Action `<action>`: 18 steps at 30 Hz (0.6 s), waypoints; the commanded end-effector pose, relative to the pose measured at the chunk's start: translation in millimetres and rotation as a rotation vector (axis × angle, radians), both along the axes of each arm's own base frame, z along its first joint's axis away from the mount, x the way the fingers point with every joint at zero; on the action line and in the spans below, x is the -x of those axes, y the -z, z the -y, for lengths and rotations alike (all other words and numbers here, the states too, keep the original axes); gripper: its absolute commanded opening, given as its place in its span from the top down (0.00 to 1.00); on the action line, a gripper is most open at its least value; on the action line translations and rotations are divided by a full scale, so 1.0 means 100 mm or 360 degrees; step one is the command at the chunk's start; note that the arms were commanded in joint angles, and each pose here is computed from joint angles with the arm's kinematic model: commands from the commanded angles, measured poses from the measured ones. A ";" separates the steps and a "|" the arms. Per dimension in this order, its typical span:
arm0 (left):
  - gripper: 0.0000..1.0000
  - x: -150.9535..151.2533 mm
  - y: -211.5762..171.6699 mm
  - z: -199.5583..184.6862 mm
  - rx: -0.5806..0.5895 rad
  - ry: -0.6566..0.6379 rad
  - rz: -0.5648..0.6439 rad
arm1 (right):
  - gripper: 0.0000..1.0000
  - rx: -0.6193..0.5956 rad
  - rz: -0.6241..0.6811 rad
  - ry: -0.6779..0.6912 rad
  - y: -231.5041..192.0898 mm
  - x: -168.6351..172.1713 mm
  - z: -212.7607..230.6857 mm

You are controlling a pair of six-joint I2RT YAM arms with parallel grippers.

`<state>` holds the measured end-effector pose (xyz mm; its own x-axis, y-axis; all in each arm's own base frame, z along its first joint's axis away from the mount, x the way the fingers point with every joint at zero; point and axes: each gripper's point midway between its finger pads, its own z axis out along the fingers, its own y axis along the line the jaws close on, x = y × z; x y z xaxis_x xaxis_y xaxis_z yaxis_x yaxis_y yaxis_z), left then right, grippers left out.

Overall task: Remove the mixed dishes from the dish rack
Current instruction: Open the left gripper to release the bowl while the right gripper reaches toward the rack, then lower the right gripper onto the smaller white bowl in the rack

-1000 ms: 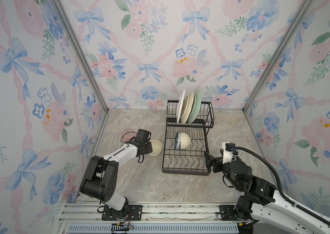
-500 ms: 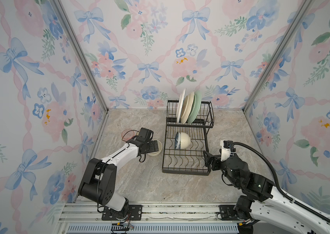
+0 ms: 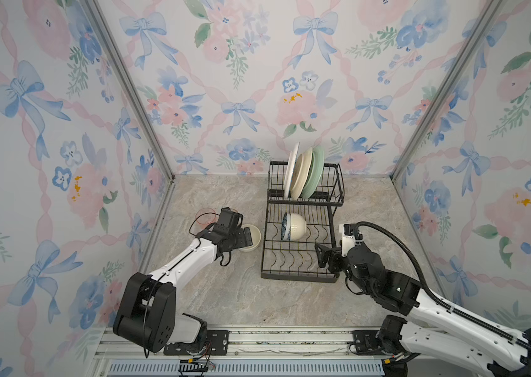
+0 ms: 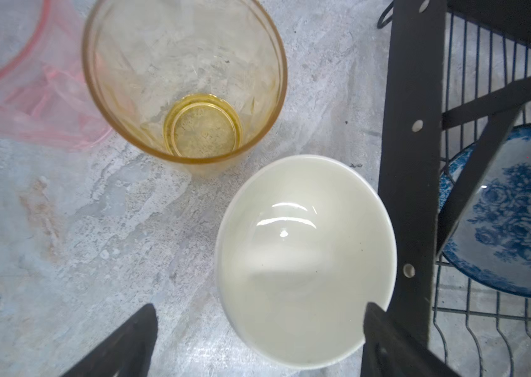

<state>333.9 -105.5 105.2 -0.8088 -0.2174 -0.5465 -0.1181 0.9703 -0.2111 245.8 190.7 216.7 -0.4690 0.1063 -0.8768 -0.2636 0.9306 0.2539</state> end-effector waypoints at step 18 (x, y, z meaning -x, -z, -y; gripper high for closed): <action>0.02 0.04 -0.42 0.01 0.0083 -0.0061 0.0188 | 0.03 -0.0057 0.0022 -0.0188 0.32 -0.40 -0.51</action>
